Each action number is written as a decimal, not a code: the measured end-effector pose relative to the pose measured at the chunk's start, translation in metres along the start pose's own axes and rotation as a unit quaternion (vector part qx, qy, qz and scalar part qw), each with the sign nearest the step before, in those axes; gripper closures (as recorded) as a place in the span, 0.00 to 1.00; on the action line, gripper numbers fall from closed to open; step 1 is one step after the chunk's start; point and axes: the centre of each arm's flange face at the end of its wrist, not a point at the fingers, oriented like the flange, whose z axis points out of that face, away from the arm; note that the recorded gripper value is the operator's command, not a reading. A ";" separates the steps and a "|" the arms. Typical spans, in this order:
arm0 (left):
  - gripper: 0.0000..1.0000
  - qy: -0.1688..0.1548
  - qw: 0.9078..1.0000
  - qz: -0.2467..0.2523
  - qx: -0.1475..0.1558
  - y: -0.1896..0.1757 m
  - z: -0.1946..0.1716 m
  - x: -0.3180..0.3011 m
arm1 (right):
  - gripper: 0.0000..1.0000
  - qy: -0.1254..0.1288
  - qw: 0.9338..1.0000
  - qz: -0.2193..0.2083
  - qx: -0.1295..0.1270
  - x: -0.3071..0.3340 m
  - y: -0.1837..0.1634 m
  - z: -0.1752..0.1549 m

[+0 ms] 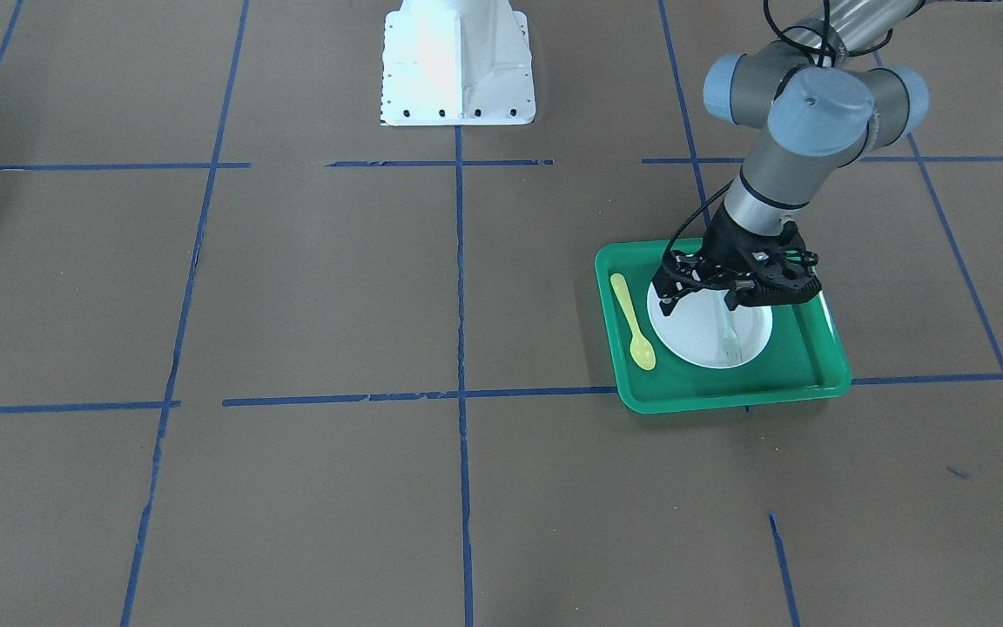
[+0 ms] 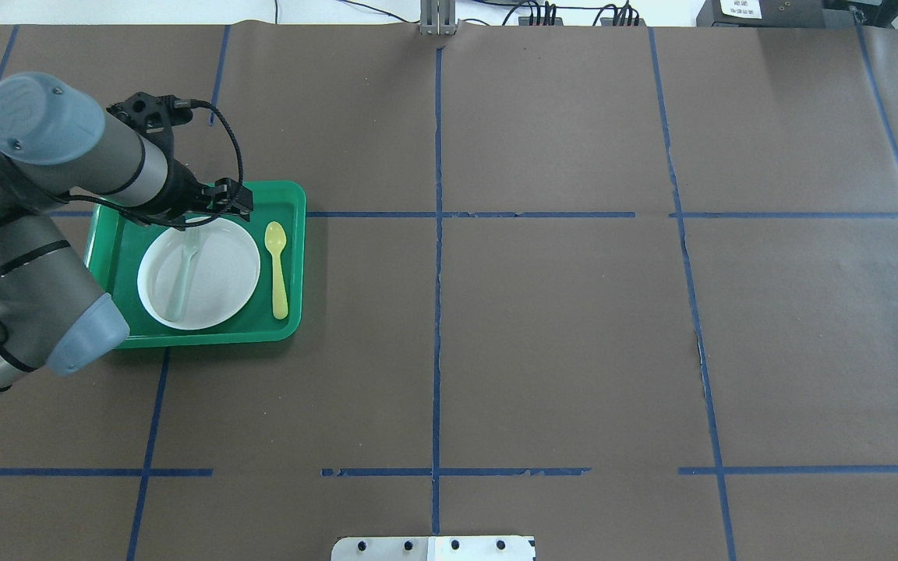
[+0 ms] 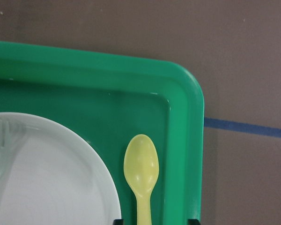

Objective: Place spoon

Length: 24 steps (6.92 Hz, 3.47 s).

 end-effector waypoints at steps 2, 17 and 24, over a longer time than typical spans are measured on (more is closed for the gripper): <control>0.00 -0.020 0.998 0.059 -0.003 -0.018 -0.037 -0.079 | 0.00 0.000 1.000 0.000 0.000 0.000 0.000 0.000; 0.00 -0.018 0.990 0.109 -0.084 0.047 -0.161 -0.515 | 0.00 0.000 1.000 0.000 0.000 0.000 0.000 0.000; 0.00 -0.020 0.990 0.115 -0.073 0.042 -0.170 -0.511 | 0.00 0.000 1.000 0.000 0.000 0.000 0.000 0.000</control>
